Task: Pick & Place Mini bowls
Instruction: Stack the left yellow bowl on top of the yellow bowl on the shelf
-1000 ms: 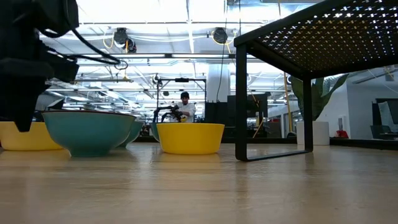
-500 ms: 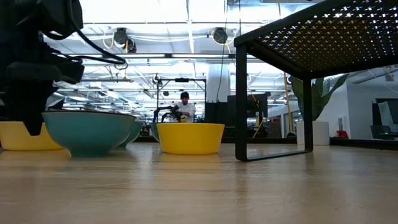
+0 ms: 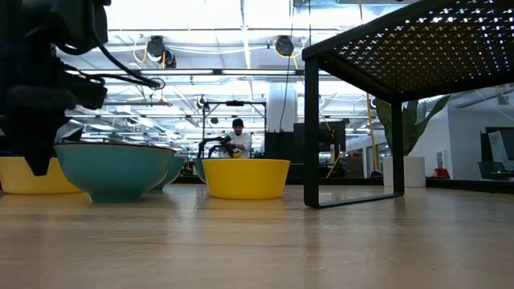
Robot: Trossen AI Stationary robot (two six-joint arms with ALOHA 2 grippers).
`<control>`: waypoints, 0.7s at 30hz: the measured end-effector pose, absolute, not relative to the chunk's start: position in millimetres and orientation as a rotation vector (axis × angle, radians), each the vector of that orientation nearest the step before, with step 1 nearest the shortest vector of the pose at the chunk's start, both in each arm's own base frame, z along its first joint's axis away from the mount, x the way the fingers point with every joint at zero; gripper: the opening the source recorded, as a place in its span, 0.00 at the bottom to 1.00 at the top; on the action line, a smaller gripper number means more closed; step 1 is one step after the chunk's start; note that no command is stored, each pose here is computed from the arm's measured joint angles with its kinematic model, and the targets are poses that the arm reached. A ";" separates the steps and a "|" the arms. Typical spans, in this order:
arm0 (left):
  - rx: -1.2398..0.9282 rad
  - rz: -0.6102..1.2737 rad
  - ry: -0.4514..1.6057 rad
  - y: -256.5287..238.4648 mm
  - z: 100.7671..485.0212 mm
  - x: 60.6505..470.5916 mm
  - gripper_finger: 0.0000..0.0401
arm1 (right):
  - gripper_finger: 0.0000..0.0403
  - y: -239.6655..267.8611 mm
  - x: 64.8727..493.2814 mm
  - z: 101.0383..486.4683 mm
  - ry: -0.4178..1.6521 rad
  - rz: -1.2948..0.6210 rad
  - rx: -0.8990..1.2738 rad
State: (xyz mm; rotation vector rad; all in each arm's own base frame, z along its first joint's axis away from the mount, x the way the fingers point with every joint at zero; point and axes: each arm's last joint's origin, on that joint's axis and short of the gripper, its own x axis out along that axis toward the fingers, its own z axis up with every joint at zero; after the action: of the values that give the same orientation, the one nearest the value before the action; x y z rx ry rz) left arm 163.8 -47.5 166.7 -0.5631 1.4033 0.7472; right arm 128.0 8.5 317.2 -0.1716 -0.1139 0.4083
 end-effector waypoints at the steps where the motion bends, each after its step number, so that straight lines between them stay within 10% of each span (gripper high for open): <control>1: -0.575 0.784 1.413 -45.1 168.2 162.8 0.88 | 0.29 8.6 128.0 317.2 -0.114 0.408 -0.172; 21: -0.748 1.147 1.370 -8.8 207.7 161.6 0.88 | 0.29 8.5 128.1 316.4 -0.106 0.409 -0.170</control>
State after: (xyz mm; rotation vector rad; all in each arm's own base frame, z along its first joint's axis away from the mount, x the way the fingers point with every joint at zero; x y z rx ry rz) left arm 161.6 -8.8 207.7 -0.7480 1.3700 1.1471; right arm 128.1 8.5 316.4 -0.1696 -0.1057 0.4087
